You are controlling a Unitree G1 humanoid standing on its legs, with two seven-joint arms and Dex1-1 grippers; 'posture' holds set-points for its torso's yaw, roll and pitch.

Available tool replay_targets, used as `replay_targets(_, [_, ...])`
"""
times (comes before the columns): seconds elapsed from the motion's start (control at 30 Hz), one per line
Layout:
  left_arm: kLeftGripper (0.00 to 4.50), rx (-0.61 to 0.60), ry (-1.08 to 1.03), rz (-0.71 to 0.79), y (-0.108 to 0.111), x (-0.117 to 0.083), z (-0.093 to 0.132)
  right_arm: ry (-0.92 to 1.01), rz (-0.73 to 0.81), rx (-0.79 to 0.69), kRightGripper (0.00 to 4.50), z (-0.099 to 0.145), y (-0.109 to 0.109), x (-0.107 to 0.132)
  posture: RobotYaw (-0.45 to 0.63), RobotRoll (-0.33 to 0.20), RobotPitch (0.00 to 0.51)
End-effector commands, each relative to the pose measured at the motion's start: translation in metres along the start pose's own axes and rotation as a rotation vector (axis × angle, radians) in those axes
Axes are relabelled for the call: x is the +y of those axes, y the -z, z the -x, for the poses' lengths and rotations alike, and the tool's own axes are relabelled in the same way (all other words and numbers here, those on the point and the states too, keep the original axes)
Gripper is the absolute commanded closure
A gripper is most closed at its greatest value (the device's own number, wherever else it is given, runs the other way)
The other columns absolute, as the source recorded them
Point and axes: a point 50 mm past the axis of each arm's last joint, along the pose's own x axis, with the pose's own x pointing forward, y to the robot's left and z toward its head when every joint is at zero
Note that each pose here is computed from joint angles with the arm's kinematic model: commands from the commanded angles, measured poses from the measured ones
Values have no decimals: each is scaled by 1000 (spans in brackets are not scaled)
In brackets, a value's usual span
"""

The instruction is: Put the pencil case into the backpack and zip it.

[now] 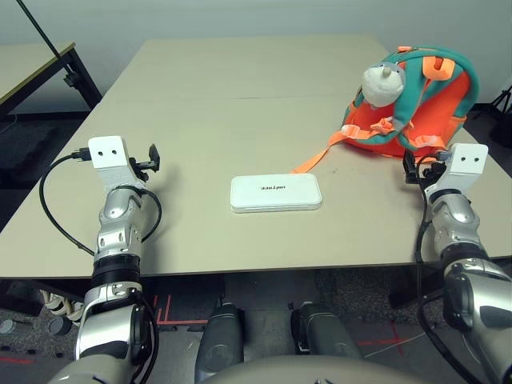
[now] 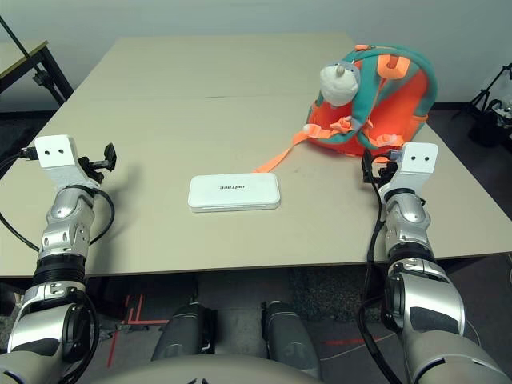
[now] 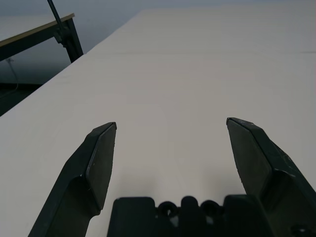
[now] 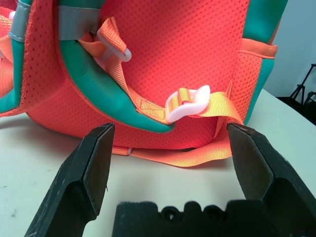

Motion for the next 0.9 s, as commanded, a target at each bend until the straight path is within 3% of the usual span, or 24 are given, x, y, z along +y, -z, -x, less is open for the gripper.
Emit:
replay_targets(0.03, [42,11,17,20,-2,-2,-2,0,6,-22,0,-1,-4,-2,-3,0,29])
replay_targets(0.17, [42,-7,145,116,-18,-8,-9,-28,2,-46,0,1,-12,-9,-30,0,25])
replay_targets(0.4, [42,39,210,61,-43,5,-20,-326,33,-50,0,27,-37,-12,-88,0,19])
replay_targets(0.6, [0,100,476,188,-63,-4,-21,-627,80,66,2129,51,-57,14,-137,0,30])
replay_targets(0.8, [0,234,769,357,-77,-30,-19,-816,176,96,4471,50,-68,47,-114,0,33])
replay_targets(0.9, [0,329,891,416,-77,-39,-13,-897,229,106,4471,46,-69,63,-99,0,32])
